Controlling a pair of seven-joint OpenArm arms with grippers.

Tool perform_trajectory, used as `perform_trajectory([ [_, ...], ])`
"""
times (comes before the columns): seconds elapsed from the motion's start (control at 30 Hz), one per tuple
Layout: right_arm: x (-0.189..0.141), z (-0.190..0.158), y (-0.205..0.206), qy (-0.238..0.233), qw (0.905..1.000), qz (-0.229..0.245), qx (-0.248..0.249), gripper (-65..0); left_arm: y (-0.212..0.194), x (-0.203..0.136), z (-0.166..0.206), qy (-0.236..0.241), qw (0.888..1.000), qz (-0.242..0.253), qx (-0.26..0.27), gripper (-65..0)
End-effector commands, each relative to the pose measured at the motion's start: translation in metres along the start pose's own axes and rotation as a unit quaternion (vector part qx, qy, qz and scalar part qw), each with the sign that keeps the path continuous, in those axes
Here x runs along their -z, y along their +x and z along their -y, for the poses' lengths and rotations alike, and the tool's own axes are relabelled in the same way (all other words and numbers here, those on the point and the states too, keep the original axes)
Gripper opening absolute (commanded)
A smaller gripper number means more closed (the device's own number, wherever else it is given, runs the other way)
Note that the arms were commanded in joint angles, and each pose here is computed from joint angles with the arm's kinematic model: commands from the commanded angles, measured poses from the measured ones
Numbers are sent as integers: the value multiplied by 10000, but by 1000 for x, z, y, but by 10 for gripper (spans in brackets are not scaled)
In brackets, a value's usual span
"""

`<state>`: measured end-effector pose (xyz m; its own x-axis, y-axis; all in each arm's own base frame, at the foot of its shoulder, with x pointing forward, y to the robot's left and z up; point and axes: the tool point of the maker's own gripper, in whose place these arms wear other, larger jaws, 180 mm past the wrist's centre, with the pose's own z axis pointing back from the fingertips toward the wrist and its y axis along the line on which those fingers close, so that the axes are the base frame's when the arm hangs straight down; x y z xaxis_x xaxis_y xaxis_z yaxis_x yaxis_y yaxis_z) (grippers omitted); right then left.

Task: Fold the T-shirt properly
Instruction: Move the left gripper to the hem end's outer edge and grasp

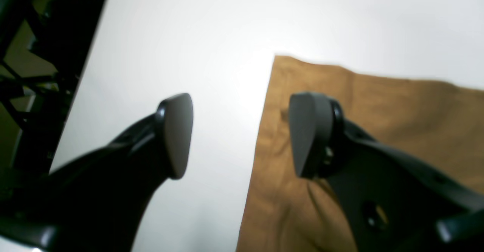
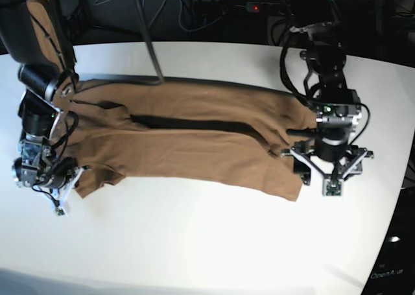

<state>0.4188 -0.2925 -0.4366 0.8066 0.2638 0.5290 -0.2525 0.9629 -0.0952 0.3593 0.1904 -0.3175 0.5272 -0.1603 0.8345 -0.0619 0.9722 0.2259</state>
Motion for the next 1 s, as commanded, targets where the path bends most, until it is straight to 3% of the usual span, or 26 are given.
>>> perform_trajectory([
  [0.0,-4,7,2,-66,9999,-105,-92,-640,14,5,-1,12,9999,150,-32,-262],
  [0.17,-1,1,-6,-36,9992,-258,-298,-641,-6,43,13,-232,9969,-729,-173,-262],
  [0.27,0,0,-11,-25,9991,-297,-303,-641,-17,55,23,-372,9943,-985,-188,-261],
  [0.4,1,-2,-10,-14,9992,-264,-304,-641,0,65,26,-434,9947,-901,-248,-261],
  [0.67,0,0,-8,-23,9994,-176,-302,-641,-6,69,26,-473,9936,-992,-265,-262],
  [0.97,0,0,-8,-33,9993,-178,-315,-641,-1,71,-29,57,9918,-871,-929,-260],
])
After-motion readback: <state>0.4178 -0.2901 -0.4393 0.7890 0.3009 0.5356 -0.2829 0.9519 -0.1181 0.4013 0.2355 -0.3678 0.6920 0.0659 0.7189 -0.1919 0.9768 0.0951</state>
